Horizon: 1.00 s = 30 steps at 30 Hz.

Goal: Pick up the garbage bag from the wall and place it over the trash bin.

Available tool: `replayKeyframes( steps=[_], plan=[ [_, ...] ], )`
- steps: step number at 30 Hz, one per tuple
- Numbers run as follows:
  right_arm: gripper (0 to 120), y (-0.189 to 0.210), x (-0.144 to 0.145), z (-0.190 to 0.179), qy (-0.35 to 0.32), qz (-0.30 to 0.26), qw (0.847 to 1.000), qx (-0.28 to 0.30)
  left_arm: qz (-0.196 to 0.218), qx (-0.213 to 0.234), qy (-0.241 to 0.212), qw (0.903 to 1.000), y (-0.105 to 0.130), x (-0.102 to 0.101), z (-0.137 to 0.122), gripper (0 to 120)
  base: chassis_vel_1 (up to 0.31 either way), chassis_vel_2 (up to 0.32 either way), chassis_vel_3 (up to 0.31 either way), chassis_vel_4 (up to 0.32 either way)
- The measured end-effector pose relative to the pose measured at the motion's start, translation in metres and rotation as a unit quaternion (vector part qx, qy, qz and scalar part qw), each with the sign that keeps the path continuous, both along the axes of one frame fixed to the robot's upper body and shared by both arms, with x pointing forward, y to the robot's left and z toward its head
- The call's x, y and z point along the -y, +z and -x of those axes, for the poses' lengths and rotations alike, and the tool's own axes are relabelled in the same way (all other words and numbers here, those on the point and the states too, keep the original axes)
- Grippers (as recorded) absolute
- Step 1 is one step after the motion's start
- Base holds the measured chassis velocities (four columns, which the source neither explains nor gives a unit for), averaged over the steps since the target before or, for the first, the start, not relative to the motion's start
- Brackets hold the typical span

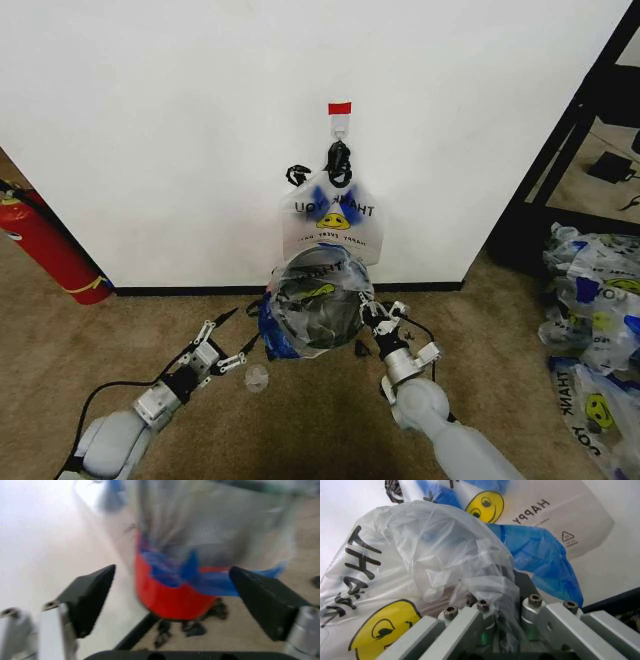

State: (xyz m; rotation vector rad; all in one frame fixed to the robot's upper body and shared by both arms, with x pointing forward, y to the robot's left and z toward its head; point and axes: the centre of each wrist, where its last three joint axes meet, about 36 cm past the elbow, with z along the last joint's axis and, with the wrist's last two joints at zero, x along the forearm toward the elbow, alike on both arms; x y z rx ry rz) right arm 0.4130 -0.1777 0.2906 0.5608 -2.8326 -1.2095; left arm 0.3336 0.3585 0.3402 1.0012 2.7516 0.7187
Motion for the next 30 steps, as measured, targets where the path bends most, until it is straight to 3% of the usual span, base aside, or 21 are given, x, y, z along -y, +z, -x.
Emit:
replayKeyframes(
  steps=[2,4,6,9,13,16,23,30],
  plan=[
    [0,0.000,0.000,0.001,0.000,-0.001,1.000,0.000,0.001,-0.001,-0.002,1.0000,-0.001,0.002,0.001,93,0.000,0.000,0.000,0.000],
    [0,0.003,-0.005,0.005,-0.002,-0.008,1.000,-0.004,0.007,-0.008,-0.011,0.9999,-0.010,0.024,0.005,94,0.000,0.000,0.000,0.000],
    [0,0.005,-0.007,0.009,-0.004,-0.011,1.000,-0.006,0.007,-0.008,-0.008,0.9999,-0.014,0.033,0.005,90,0.000,0.000,0.000,0.000],
    [0,0.009,-0.009,0.015,-0.005,-0.014,1.000,-0.012,0.004,-0.009,0.008,0.9999,-0.018,0.043,0.001,86,0.000,0.000,0.000,0.000],
    [0,0.016,-0.011,0.030,-0.006,-0.018,0.999,-0.027,0.003,-0.011,0.052,0.9986,-0.018,0.051,-0.004,94,0.000,0.000,0.000,0.000],
    [0,0.025,-0.014,0.040,-0.007,-0.026,0.999,-0.037,-0.001,-0.007,0.084,0.9965,-0.019,0.052,-0.009,98,0.000,0.000,0.000,0.000],
    [0,0.038,-0.022,0.046,-0.008,-0.037,0.998,-0.044,0.007,-0.001,0.093,0.9957,-0.018,0.051,-0.010,98,0.000,0.000,0.000,0.000],
    [0,0.044,-0.025,0.039,-0.025,-0.033,0.998,-0.056,0.048,0.030,0.034,0.9978,-0.014,0.035,-0.001,100,0.000,0.000,0.000,0.000]
  ],
)
